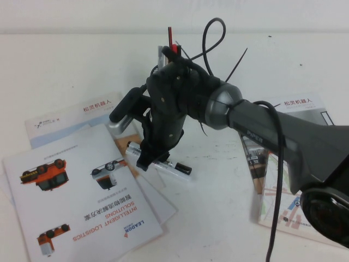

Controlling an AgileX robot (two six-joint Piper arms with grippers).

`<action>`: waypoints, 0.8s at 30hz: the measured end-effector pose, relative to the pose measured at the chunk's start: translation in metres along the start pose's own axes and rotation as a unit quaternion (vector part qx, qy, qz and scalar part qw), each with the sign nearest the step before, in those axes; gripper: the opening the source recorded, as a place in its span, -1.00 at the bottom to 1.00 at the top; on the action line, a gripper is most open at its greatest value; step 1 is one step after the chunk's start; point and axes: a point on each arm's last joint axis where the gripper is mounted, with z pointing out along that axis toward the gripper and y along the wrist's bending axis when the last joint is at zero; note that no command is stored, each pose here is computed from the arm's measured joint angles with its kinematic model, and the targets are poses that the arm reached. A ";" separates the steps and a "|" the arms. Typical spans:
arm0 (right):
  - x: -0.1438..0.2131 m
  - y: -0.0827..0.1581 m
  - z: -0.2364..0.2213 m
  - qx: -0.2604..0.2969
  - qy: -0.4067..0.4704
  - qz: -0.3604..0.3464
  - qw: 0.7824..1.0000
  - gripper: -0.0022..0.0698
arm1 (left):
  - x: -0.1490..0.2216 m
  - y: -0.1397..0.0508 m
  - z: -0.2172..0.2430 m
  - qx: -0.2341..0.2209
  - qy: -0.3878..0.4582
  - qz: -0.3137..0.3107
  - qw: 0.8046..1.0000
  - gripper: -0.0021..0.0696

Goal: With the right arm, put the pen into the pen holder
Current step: Pick up the pen on the table

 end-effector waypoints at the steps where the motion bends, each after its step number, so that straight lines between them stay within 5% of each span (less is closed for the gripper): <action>1: 0.000 -0.001 0.002 0.000 -0.001 0.001 1.000 -0.21 | 0.000 0.000 0.000 0.000 0.000 0.000 1.000 -0.95; 18: 0.001 -0.009 0.020 0.009 -0.001 0.004 1.000 -0.23 | 0.000 0.000 0.000 0.000 0.000 0.000 1.000 -0.95; 24: -0.002 -0.011 0.017 0.012 -0.002 0.033 0.999 -0.62 | 0.000 0.000 0.000 0.000 0.000 0.000 1.000 -0.95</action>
